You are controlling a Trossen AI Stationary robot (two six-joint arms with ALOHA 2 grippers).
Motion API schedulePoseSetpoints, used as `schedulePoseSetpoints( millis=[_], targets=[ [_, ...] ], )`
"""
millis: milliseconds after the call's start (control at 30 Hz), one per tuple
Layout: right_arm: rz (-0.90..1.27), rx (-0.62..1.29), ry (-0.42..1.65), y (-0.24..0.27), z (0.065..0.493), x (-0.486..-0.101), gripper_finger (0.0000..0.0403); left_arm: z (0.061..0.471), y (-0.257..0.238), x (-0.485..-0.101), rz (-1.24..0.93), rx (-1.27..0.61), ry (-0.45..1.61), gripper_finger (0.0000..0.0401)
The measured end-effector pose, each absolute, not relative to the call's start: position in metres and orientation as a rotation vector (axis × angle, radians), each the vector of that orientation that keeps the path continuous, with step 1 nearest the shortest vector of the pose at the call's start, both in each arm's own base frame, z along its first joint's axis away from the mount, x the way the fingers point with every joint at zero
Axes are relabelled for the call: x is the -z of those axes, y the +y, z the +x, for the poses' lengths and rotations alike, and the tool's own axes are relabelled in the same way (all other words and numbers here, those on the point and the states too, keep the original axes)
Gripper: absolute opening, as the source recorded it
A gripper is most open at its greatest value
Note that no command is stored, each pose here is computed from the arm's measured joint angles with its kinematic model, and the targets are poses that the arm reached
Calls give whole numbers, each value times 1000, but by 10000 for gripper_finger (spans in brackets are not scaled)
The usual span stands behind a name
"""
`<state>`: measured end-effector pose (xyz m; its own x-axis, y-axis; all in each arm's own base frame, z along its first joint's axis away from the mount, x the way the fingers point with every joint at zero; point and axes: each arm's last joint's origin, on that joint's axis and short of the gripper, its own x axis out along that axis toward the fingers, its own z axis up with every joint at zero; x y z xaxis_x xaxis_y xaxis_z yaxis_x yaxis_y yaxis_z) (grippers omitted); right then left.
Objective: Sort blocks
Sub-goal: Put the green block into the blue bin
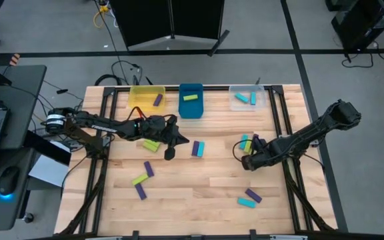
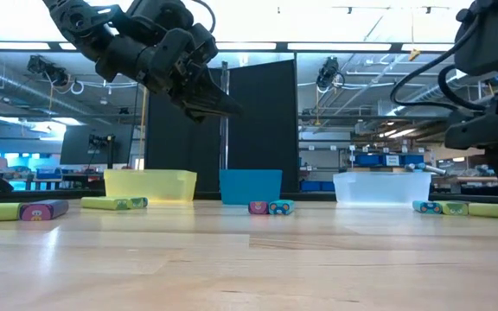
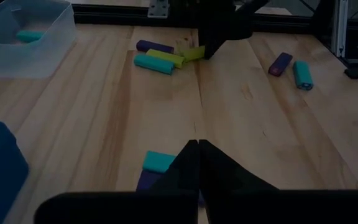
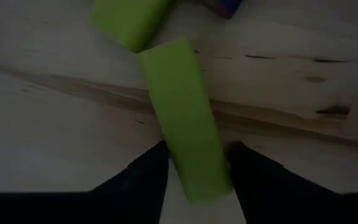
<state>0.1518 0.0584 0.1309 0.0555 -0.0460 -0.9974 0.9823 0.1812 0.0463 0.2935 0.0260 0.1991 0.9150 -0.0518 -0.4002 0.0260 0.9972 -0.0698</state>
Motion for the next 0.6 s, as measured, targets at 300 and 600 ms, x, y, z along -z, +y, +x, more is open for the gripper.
schedulePoseSetpoints(
  millis=[300, 600],
  targets=[
    [904, 920, 1271, 59, 155, -133, 117, 294, 26, -200, -167, 17, 408, 12],
    [620, 668, 1193, 67, 184, -175, 116, 294, 41, -204, -450, -25, 364, 12]
  ],
)
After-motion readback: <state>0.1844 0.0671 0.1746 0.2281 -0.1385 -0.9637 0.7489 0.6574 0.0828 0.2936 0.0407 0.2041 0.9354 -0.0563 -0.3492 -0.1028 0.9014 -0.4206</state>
